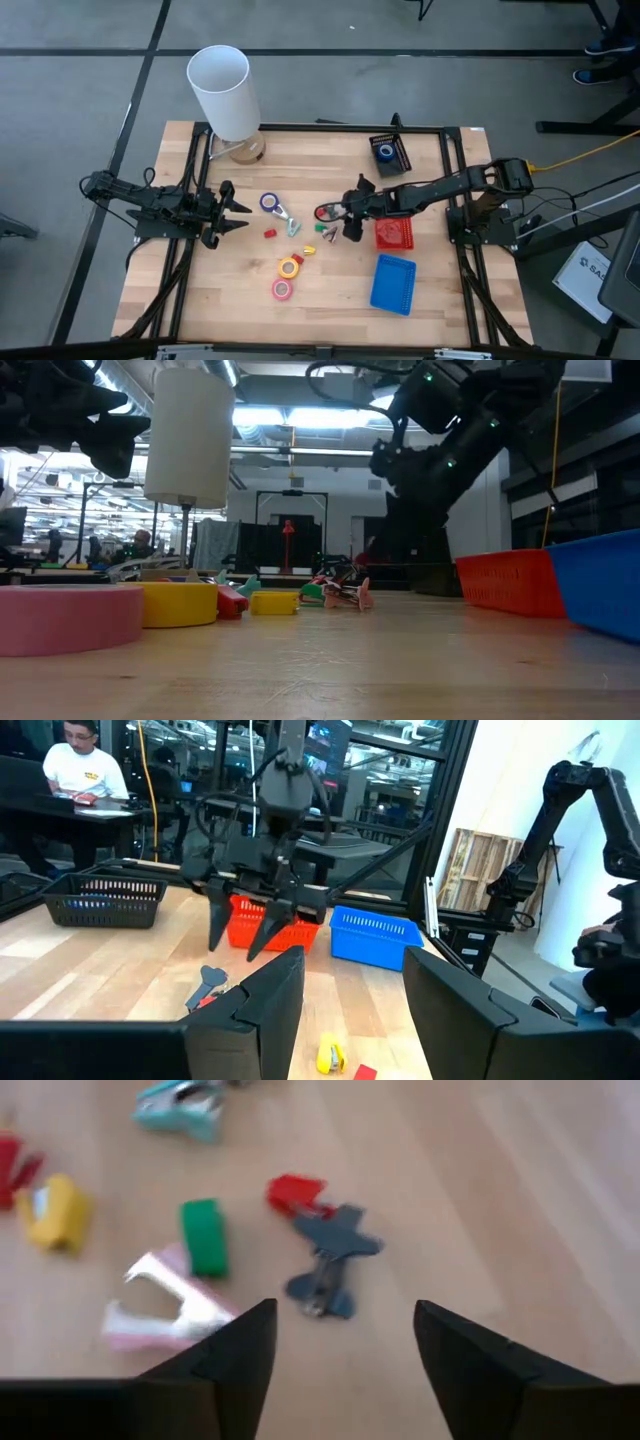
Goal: Pick and place Stapler, Stapler remover, tape
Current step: Put the gray staple remover into the red basket
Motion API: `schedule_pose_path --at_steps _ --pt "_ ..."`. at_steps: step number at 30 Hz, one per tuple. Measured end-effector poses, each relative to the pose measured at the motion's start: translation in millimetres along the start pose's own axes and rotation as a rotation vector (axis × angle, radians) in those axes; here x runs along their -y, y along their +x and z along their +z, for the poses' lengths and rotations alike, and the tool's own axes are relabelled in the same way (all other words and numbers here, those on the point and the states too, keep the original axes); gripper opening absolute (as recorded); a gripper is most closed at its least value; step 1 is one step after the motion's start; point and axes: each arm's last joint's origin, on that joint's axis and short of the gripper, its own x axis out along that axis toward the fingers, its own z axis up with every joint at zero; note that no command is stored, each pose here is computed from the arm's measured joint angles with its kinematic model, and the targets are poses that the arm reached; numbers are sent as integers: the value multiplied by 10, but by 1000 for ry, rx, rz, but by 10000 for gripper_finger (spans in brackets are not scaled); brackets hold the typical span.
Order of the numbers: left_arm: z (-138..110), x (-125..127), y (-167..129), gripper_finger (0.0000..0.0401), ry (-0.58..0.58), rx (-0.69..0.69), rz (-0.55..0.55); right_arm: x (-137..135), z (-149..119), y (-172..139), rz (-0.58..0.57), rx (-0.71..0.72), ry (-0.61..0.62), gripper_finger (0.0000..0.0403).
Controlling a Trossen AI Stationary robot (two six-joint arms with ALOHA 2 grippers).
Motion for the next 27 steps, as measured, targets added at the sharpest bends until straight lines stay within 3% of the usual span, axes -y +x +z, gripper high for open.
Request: schedule_pose_path --at_steps 6,12,19,23,27 --pt "1 0 0 169 0 0 0 7 -31 81 -66 9 11 277" --pt "0 0 0 169 0 0 0 -68 -72 315 10 51 28 280" --pt "1 0 0 169 0 0 0 -62 -21 389 -20 77 75 280" --pt "0 0 0 169 0 0 0 -24 -25 451 -34 62 98 265" --pt "0 0 0 169 0 0 0 -22 -12 469 -35 64 103 224"
